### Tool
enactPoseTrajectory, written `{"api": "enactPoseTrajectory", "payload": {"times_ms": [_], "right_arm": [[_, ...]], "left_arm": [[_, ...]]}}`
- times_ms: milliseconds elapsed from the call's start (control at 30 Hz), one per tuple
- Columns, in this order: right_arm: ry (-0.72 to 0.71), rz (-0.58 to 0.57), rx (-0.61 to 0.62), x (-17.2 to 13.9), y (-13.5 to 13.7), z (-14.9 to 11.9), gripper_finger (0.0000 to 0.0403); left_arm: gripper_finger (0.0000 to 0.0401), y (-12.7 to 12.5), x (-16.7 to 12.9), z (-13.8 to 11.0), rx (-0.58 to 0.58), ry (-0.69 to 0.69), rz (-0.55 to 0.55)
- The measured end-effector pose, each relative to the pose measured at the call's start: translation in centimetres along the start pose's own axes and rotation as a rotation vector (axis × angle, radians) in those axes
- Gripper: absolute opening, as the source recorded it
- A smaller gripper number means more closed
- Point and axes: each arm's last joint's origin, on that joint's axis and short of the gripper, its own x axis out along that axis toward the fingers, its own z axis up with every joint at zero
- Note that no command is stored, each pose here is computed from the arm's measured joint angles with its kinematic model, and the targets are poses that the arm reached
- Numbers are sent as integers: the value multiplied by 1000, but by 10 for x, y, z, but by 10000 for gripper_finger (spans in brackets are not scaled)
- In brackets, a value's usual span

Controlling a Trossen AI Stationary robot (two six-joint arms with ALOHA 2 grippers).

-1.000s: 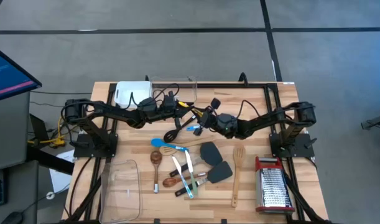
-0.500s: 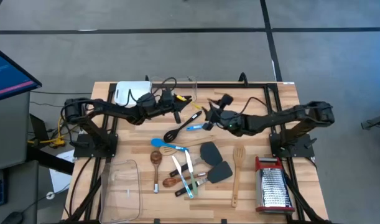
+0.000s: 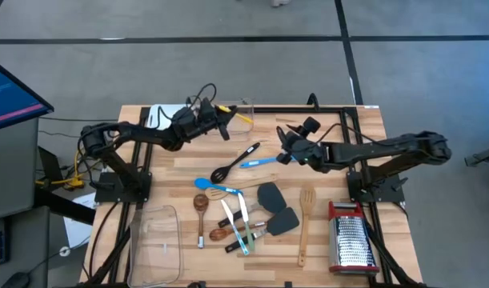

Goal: Pick & Place Kitchen Items
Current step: Put the yellow serving spoon into the top transparent bin

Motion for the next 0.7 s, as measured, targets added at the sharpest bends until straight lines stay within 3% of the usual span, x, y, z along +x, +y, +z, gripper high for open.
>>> {"api": "enactPoseTrajectory", "payload": {"times_ms": [267, 467, 700], "right_arm": [[119, 7, 1, -4, -3, -17, 96], [148, 8, 3, -4, -3, -21, 84], [149, 8, 2, -4, -3, -21, 76]], "left_arm": [[27, 23, -1, 1, -26, 7, 73], [40, 34, -5, -9, -75, 104, 135], [27, 39, -19, -27, -130, 152, 249]]}}
